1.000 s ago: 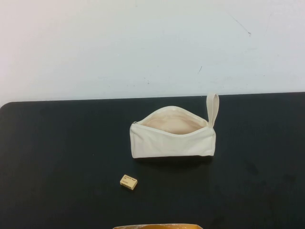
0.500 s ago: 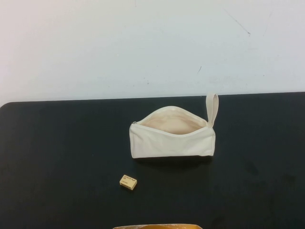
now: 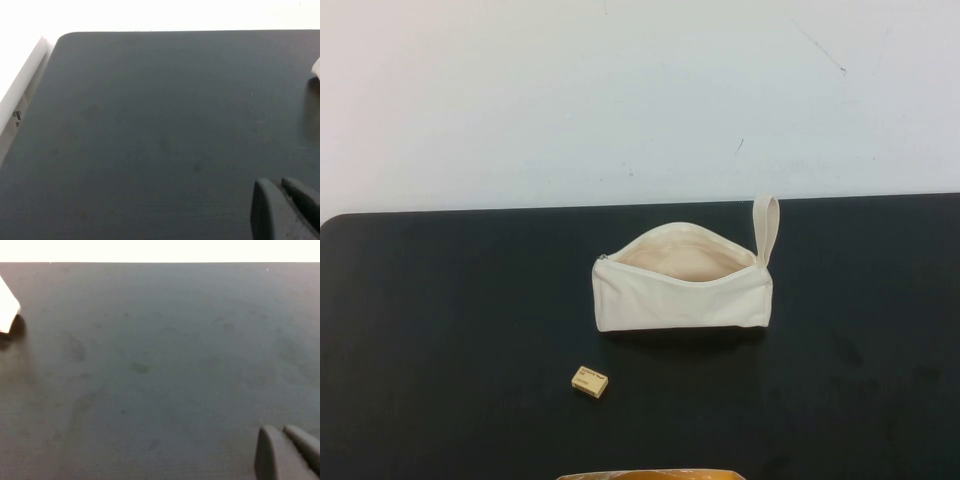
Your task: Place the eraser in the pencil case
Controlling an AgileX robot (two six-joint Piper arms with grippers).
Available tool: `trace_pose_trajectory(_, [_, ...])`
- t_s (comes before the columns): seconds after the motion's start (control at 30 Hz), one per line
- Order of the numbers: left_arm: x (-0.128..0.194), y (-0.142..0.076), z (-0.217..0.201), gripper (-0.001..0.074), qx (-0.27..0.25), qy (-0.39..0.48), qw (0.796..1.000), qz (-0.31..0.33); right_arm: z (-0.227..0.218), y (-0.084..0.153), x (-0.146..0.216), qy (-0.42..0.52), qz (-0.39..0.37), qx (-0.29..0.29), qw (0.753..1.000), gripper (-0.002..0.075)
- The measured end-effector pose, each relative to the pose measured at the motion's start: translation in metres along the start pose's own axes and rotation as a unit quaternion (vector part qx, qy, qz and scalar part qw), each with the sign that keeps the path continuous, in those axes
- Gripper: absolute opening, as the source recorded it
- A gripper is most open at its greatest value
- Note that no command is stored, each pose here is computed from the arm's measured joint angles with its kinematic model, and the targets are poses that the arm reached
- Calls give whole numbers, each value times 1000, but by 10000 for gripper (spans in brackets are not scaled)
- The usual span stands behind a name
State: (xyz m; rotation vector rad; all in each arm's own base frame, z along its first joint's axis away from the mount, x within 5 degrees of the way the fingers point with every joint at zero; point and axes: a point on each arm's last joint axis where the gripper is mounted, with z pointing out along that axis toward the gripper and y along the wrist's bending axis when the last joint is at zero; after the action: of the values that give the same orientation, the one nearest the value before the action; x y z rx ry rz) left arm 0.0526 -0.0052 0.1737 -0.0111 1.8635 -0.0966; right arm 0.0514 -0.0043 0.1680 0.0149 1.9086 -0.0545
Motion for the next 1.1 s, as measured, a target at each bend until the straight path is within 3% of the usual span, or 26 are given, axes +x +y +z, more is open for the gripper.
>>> trace_pose_trajectory(0.33, [0,-1,0,-2,3,-2,1000,-12,0,0,0,0,0,0,1000,-1])
trace_pose_trajectory(0.43, [-2,-5,0,-3,31,-13,991,-127,0,0,0,0,0,0,1000,-1])
trace_pose_trajectory(0.5, [-6,-10,0,-2,63,-23,963,-259,0,0,0,0,0,0,1000,-1])
trace_pose_trajectory(0.57, [-10,-12,-1,-2,86,-34,932,-350,0,0,0,0,0,0,1000,-1])
trace_pose_trajectory(0.67, [-15,-13,-2,-2,101,-50,904,-411,0,0,0,0,0,0,1000,-1])
trace_pose_trajectory(0.87, [-18,-11,-2,-2,102,-71,891,-436,0,0,0,0,0,0,1000,-1])
trace_pose_trajectory(0.97, [-24,-13,-5,-2,109,-75,910,-394,0,0,0,0,0,0,1000,-1])
trace_pose_trajectory(1.1, [-57,-22,-21,-2,137,-86,939,-303,0,0,0,0,0,0,1000,-1])
